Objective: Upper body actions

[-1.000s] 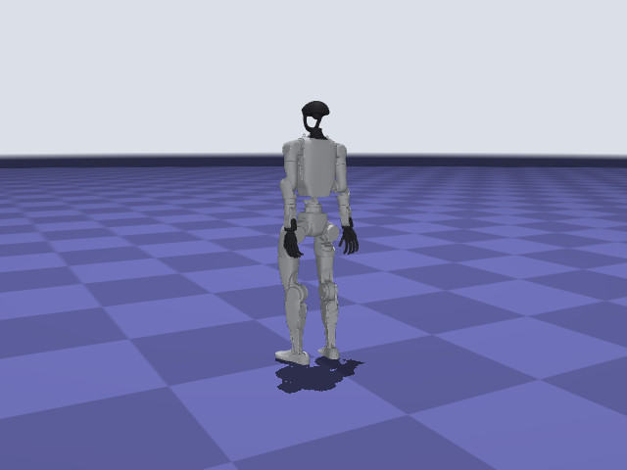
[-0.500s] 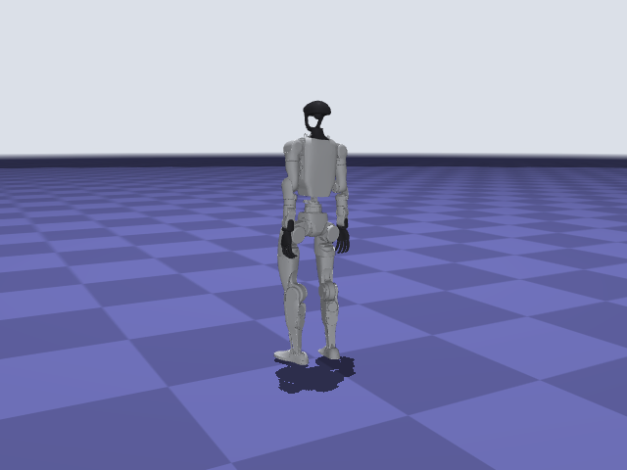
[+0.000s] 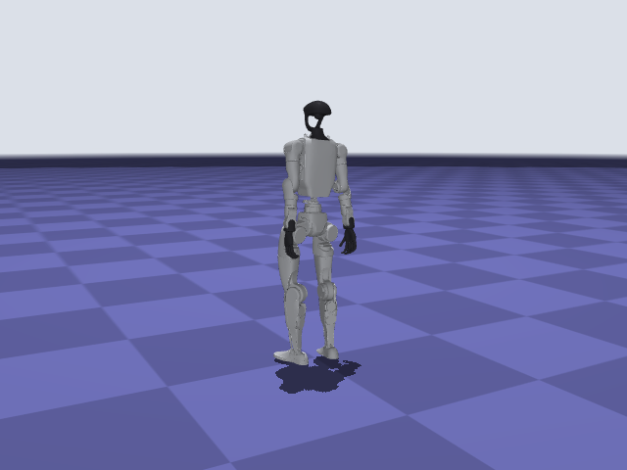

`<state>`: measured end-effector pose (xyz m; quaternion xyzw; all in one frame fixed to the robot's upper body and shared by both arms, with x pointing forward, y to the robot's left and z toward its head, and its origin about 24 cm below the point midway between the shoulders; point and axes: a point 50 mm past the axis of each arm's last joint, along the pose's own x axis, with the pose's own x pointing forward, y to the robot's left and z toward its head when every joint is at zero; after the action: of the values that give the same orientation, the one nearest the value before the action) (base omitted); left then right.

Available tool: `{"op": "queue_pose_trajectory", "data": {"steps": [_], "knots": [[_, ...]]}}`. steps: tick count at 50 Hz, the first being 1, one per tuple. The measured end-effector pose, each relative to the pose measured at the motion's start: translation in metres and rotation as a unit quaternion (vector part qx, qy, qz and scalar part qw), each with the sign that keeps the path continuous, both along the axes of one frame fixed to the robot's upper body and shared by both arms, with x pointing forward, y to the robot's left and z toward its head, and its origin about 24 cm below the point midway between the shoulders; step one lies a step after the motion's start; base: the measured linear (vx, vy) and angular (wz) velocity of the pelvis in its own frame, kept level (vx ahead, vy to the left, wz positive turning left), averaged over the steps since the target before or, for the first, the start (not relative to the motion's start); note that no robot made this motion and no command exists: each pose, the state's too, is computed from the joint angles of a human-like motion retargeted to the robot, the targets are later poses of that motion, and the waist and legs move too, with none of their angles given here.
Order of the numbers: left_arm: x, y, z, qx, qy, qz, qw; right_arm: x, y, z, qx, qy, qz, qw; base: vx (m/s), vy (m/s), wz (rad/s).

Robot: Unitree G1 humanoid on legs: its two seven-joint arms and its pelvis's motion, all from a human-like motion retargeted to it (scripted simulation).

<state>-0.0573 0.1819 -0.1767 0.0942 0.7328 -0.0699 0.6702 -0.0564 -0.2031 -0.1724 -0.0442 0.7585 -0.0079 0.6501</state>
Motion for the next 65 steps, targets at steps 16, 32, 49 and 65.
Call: {"op": "queue_pose_trajectory", "data": {"steps": [16, 32, 49, 65], "knots": [[0.006, 0.002, -0.001, 0.01, -0.015, -0.032, 0.999, 0.012, -0.004, -0.001, -0.002, -0.01, 0.087, 0.996, -0.01, 0.01, -0.09], [0.011, 0.006, -0.001, 0.027, -0.03, -0.036, 0.999, 0.014, -0.001, -0.002, 0.002, -0.017, 0.103, 0.995, 0.0, 0.0, -0.03], [0.006, 0.007, 0.0, -0.001, -0.009, -0.017, 1.0, 0.017, -0.005, -0.001, -0.011, -0.013, 0.084, 0.996, -0.01, 0.01, 0.02], [0.186, 0.067, 0.028, 0.04, -0.178, 0.006, 0.983, 0.191, 0.015, 0.015, 0.037, -0.204, 0.024, 0.978, -0.09, 0.04, -0.06]]}}
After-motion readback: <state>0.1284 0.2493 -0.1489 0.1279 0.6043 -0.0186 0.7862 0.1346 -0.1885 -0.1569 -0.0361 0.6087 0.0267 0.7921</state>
